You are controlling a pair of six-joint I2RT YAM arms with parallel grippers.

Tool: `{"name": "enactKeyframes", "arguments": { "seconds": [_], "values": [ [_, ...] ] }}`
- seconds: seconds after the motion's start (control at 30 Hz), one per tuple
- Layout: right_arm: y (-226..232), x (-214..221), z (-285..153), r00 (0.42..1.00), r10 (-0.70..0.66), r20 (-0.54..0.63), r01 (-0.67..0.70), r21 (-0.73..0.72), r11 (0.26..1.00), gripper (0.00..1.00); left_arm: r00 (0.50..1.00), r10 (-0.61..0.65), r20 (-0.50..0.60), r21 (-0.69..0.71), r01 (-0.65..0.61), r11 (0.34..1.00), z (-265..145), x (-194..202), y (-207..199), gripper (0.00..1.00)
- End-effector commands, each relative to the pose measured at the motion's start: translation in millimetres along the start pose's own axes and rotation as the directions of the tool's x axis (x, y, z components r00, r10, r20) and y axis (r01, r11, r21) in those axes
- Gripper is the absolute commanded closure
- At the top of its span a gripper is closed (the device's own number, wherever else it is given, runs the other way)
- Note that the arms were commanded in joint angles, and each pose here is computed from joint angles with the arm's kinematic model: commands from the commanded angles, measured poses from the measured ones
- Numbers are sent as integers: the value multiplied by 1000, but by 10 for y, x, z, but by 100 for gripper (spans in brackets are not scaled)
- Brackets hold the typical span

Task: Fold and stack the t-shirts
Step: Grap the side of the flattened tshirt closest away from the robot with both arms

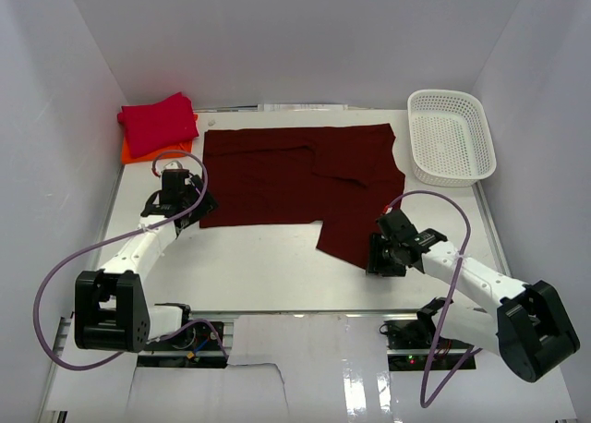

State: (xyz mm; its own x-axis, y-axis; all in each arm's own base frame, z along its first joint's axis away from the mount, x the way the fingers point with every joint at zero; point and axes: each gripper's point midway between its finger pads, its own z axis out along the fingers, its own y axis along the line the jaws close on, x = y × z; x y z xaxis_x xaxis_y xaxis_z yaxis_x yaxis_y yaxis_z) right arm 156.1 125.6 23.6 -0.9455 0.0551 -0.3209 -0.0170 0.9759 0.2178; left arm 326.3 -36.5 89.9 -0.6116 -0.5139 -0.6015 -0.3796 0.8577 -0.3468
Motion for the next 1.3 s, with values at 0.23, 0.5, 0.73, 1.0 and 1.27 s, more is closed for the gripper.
{"name": "enactKeyframes", "arguments": {
  "seconds": [0.23,0.5,0.73,1.0,1.27],
  "values": [
    [-81,-96,112,997,55,47,-59,69,996,48,999,-24,43,17,23,1000,-9,-243,-42,25],
    [-102,-61,195,998,61,23,-63,87,994,69,998,-22,53,10,21,1000,-14,-318,-18,26],
    [-136,11,253,998,56,-15,-54,105,993,92,999,-35,29,-10,35,999,35,-257,82,26],
    [-67,-124,112,999,46,28,-48,83,995,92,997,-78,-28,-32,77,996,172,-34,171,29],
    [-39,-204,26,998,35,56,-40,76,996,92,989,-123,-77,-87,116,989,339,154,285,32]
  ]
}}
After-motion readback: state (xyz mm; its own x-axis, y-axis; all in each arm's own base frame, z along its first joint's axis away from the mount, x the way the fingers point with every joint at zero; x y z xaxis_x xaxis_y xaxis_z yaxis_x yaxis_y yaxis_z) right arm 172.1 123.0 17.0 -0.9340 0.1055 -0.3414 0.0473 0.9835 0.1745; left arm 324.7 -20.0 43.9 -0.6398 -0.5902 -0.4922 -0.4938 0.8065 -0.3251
